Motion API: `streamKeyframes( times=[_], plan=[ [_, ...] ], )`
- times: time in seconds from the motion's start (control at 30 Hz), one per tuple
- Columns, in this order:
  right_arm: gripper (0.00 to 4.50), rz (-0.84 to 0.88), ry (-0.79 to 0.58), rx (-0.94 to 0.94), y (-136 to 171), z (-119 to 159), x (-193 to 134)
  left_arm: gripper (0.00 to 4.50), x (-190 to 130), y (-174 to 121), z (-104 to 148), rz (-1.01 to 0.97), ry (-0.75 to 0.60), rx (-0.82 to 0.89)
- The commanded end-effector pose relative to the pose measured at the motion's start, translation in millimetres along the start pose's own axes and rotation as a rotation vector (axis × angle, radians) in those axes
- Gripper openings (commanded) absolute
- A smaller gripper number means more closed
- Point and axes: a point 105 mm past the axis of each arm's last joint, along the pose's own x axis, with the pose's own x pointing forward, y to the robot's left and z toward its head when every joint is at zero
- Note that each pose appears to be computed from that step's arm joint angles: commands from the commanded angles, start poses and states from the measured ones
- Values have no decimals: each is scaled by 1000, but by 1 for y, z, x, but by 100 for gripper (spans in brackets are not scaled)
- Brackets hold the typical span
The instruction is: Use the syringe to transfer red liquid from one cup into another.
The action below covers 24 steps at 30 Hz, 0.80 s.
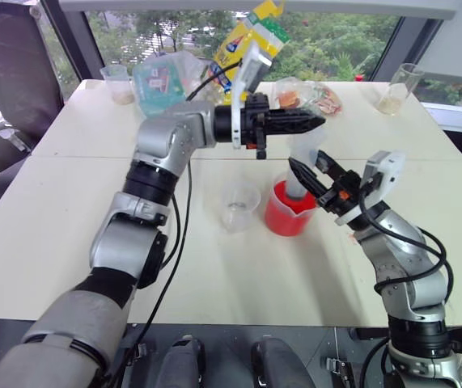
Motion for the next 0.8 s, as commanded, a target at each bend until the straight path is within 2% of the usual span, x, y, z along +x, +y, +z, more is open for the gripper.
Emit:
streamKeyframes(
  times=[0.03, 0.43, 0.53, 0.63, 0.8],
  plan=[
    [141, 97, 58, 24, 22, -13, -1, 4, -8, -6, 64, 23, -145, 195],
    [141, 111, 38, 10, 22, -4, 3, 4, -9, -3, 66, 40, -146, 211],
    [141, 109, 10, -7, 19, 6, 6, 4, -9, -5, 52, 22, -110, 195],
    [141, 106, -15, -23, 17, 17, 9, 90, -11, -6, 34, 11, -73, 157],
    [141, 105, -33, -34, 14, 26, 12, 322, -21, -5, 13, 38, -22, 138]
  ],
)
